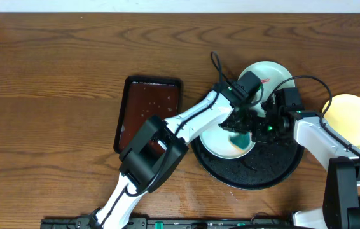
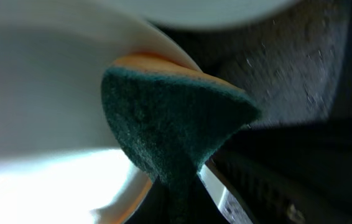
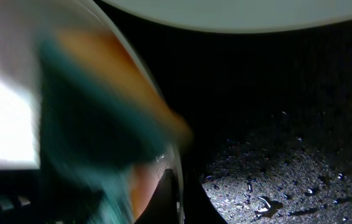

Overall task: Clean dirty plates on tray and stack at the side
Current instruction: 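Scrub the pale green plate with the sponge in the left gripper, then return the sponge to the small dark tray with the left gripper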

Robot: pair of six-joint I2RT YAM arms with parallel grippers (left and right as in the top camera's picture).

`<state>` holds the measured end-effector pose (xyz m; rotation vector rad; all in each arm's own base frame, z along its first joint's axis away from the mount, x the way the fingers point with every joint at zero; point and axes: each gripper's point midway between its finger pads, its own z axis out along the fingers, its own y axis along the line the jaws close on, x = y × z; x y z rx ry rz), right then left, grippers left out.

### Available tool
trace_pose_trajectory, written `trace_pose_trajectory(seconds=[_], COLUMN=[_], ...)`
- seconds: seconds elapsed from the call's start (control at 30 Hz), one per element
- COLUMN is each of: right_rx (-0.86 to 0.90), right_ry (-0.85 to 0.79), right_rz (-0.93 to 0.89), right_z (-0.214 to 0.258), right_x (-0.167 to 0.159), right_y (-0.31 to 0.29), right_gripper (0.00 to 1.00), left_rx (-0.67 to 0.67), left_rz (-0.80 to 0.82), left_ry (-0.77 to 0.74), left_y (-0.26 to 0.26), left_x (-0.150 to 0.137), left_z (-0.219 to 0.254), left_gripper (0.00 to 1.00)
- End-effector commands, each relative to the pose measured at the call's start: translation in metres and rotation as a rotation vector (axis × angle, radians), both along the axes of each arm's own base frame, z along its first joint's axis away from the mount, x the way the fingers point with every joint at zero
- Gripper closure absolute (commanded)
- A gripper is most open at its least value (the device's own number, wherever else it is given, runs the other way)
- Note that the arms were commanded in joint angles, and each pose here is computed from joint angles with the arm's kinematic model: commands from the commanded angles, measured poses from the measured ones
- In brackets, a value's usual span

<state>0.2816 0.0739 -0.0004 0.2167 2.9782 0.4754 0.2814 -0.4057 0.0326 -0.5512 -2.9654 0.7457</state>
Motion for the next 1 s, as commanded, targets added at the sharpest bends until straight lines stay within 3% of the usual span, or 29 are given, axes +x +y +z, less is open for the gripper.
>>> trace_pose_trajectory(seconds=[0.0, 0.07, 0.2, 0.3, 0.43, 0.73, 0.97], right_rx=[-0.114, -0.114, -0.114, -0.114, -0.114, -0.113, -0.113], right_ry=[0.043, 0.043, 0.044, 0.043, 0.040, 0.041, 0.042], right_rz=[-0.014, -0.014, -0.014, -0.014, -0.014, -0.014, -0.014], right_z=[-0.016, -0.016, -0.016, -0.016, -0.016, -0.016, -0.016], right_x=[-0.008, -0.008, -0.008, -0.008, -0.007, -0.007, -0.008], right_y=[-0.019, -0.019, -0.019, -0.019, -0.019, -0.019, -0.019], right_gripper=[0.99, 0.99, 0.99, 0.99, 0.99, 0.99, 0.99], left_rx=[-0.056, 0.002, 0.288, 0.561, 0.776, 0.840, 0.680], left_rz=[-0.086, -0.070, -0.003, 0.035, 0.055, 0.090, 0.147], left_ry=[0.117, 0.102, -0.031, -0.206, -0.391, -0.511, -0.445], left_y=[-0.007, 0.003, 0.056, 0.109, 0.147, 0.152, 0.123], left_x=[-0.029, -0.026, -0.003, 0.025, 0.053, 0.078, 0.073], left_z=[-0.006, -0.011, -0.032, -0.034, -0.021, 0.009, 0.043], left_gripper=[0.93, 0.92, 0.93, 0.93, 0.92, 0.93, 0.93])
